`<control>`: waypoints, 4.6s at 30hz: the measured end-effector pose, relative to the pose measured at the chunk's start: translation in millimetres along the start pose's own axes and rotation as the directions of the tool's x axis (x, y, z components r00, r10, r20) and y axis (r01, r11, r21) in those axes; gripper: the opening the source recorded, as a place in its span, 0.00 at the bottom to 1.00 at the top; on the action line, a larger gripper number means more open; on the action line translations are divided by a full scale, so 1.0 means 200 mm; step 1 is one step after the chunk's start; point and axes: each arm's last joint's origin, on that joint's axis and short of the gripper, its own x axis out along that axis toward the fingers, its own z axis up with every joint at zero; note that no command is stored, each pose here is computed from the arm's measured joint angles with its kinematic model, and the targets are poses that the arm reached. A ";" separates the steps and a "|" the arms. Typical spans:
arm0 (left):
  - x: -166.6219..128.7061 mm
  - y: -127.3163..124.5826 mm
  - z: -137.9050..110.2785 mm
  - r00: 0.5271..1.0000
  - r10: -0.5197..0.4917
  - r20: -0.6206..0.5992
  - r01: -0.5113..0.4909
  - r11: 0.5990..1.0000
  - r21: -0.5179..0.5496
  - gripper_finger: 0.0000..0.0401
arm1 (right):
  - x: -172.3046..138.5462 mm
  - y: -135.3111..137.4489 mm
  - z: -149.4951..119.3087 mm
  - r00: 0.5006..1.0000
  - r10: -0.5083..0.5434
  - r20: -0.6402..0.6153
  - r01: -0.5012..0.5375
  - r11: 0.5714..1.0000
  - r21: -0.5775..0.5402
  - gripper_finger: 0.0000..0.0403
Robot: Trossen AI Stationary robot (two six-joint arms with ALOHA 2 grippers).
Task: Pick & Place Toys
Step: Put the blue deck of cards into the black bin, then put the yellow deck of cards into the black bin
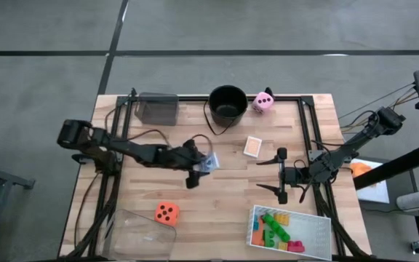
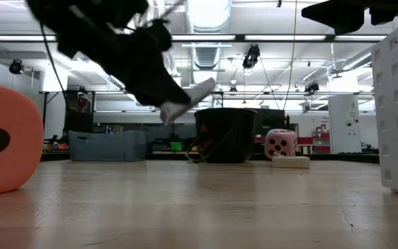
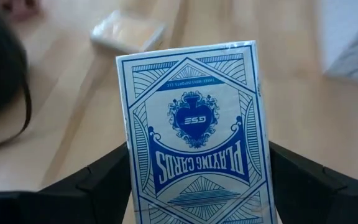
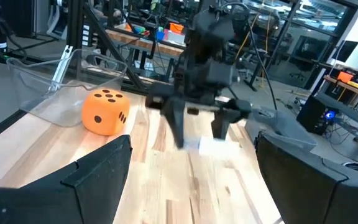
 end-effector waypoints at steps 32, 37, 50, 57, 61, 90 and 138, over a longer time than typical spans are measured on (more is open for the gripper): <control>-0.52 0.84 -0.33 0.704 0.701 -0.114 -0.620 0.529 -0.580 0.78 | 0.00 0.00 0.00 1.000 -0.002 -0.003 0.002 1.000 0.002 0.84; -0.51 0.84 -0.33 0.715 0.688 -0.120 -0.612 0.535 -0.582 0.96 | 0.00 0.00 0.00 1.000 -0.002 -0.003 0.002 1.000 0.001 0.84; -0.52 0.84 -0.32 0.700 0.706 -0.106 -0.620 0.528 -0.580 0.83 | 0.00 0.00 0.00 1.000 -0.002 -0.003 0.002 1.000 0.002 0.84; -0.50 0.75 -0.19 0.854 0.488 0.179 -0.352 0.797 -0.491 0.83 | 0.02 -0.03 -0.01 0.998 -0.062 -0.015 0.063 0.997 0.044 0.84; -0.46 0.63 -0.12 0.895 0.326 0.305 -0.201 0.905 -0.376 0.83 | 0.06 -0.09 -0.02 0.984 -0.158 -0.081 0.163 0.985 0.058 0.84; -0.41 0.16 -0.12 0.957 0.030 0.289 0.004 0.993 -0.116 0.83 | 0.77 -0.71 -0.23 0.239 -0.046 -0.970 0.259 0.966 0.019 0.06; -0.40 0.16 -0.14 0.965 0.041 0.258 -0.012 0.994 -0.113 0.83 | 1.09 -0.43 -0.08 0.291 0.295 -0.910 -0.169 0.952 0.255 0.04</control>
